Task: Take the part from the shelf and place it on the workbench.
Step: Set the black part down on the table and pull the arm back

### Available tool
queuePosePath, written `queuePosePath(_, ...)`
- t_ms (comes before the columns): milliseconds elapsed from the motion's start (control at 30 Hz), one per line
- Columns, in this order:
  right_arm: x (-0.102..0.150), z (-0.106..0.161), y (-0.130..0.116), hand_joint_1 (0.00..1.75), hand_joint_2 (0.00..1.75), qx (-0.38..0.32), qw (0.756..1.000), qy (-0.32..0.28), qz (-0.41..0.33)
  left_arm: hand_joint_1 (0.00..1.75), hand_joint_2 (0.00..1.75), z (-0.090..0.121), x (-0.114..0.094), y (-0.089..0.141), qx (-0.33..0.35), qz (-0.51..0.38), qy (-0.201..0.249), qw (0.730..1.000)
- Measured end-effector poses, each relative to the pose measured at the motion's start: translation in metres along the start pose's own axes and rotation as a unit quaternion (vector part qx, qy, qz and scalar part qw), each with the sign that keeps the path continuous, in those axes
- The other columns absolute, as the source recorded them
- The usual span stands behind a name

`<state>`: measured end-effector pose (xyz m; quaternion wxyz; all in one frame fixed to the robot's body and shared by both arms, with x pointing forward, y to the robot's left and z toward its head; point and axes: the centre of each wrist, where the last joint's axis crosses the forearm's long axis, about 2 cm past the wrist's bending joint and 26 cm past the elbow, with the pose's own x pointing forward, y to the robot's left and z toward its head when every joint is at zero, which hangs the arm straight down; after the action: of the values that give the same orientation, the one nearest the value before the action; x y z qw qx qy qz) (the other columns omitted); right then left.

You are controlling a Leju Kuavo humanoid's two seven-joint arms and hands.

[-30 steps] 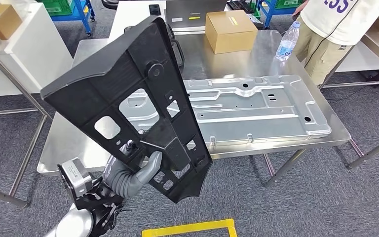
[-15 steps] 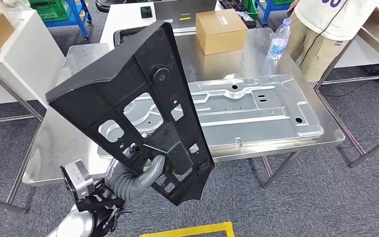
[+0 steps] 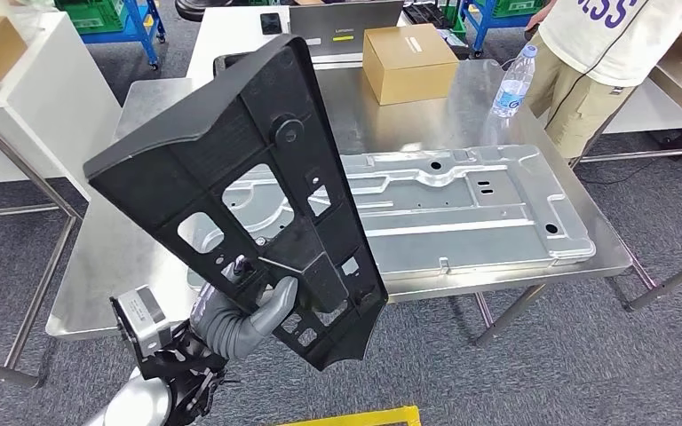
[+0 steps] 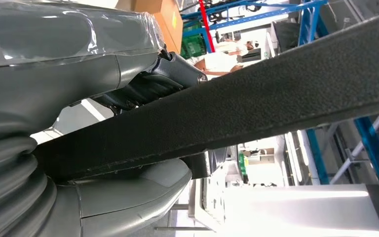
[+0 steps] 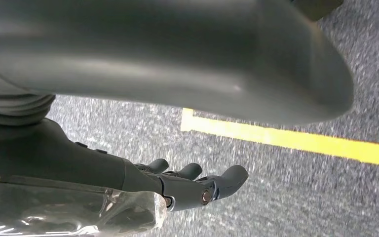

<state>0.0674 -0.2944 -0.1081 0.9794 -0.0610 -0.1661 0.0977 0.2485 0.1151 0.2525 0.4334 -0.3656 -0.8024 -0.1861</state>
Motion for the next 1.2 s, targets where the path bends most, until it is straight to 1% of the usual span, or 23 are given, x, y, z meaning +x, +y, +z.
queuePosePath(1033,-0.0018,0.0001,-0.002,0.0,0.0,-0.002,1.0,0.005,0.0,1.75,1.75,0.0001,-0.0013,-0.0014,0.002,0.004,-0.001,1.0)
queuePosePath(1200,-0.0002,0.0004,0.0026,0.0,0.0,0.004,1.0,0.004,0.001,1.75,1.75,-0.0022,-0.0002,-0.0005,0.002,-0.004,-0.004,1.0)
